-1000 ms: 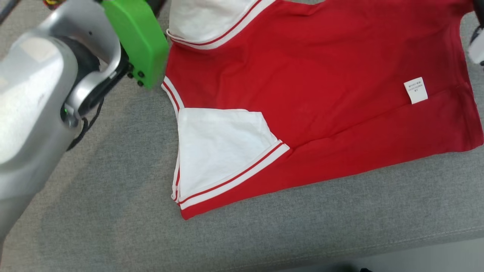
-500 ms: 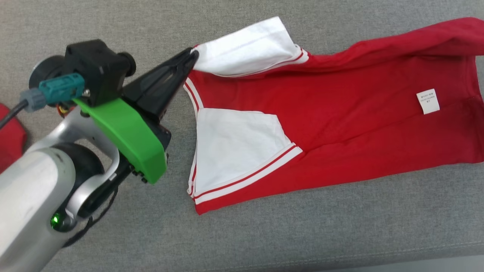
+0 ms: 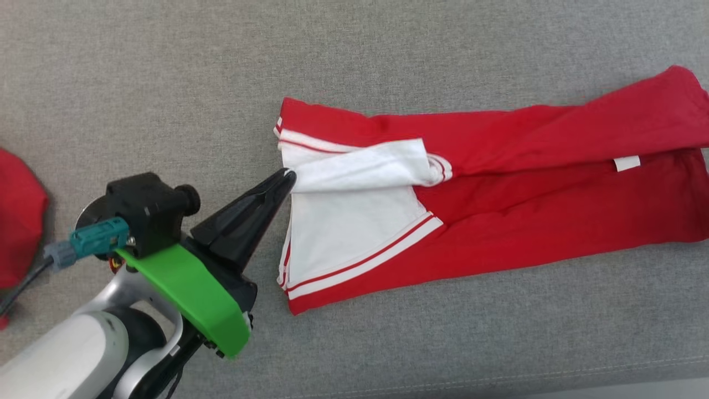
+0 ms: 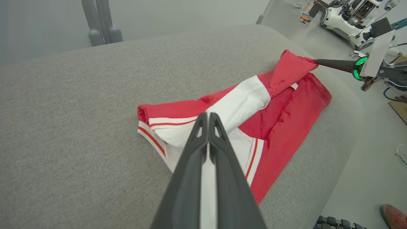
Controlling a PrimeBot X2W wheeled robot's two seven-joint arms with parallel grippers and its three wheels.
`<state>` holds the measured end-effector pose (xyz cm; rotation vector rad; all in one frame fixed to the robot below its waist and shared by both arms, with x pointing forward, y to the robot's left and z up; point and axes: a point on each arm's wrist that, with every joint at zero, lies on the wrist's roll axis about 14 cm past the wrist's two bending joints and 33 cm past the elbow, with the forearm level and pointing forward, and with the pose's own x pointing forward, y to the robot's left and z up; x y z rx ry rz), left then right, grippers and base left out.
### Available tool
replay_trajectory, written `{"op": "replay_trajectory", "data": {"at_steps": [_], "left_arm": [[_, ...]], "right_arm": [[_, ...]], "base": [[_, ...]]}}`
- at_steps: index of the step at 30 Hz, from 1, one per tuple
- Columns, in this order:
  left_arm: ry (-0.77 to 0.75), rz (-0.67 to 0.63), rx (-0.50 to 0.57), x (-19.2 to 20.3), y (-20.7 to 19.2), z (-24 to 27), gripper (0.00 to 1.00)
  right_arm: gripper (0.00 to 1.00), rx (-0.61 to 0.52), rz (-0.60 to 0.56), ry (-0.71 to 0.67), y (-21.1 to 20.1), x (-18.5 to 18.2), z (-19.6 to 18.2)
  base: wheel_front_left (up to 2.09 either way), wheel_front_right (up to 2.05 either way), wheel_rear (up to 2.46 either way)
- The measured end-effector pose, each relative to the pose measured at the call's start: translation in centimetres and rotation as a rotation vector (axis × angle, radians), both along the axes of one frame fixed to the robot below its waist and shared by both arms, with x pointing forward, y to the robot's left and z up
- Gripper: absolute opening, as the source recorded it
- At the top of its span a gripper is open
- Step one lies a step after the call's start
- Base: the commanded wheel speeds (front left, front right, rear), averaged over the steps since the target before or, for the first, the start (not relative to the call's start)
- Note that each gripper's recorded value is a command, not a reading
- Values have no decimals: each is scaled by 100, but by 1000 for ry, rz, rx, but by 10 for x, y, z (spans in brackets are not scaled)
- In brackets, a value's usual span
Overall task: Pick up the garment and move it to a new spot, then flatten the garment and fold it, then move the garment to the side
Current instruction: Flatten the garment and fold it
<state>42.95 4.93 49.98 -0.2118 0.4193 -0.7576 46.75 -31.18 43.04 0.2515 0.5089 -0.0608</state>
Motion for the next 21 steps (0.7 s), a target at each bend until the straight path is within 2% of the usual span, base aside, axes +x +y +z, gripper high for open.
{"op": "replay_trajectory", "data": {"at_steps": [6,13,14,15,16,17,21], "left_arm": [[-4,22,-1,-15,3,-3,0],[91,42,20,-36,1,-38,0],[90,59,20,-35,1,-43,0],[97,75,13,-35,0,-47,7],[109,80,9,-37,-2,-52,43],[116,88,8,-39,-4,-57,100],[65,168,-31,-35,-4,-54,100]], "right_arm": [[0,10,-36,14,-9,-16,-4],[0,42,-44,76,-3,-29,-26],[5,55,-45,86,0,-30,-30],[49,59,-46,95,1,-32,-33],[100,64,-57,90,-1,-32,-33],[100,60,-65,81,-3,-33,-32],[100,48,-80,27,-7,-38,-20]], "base": [[0,0,0],[0,0,0],[0,0,0],[0,0,0],[0,0,0],[0,0,0],[0,0,0]]}}
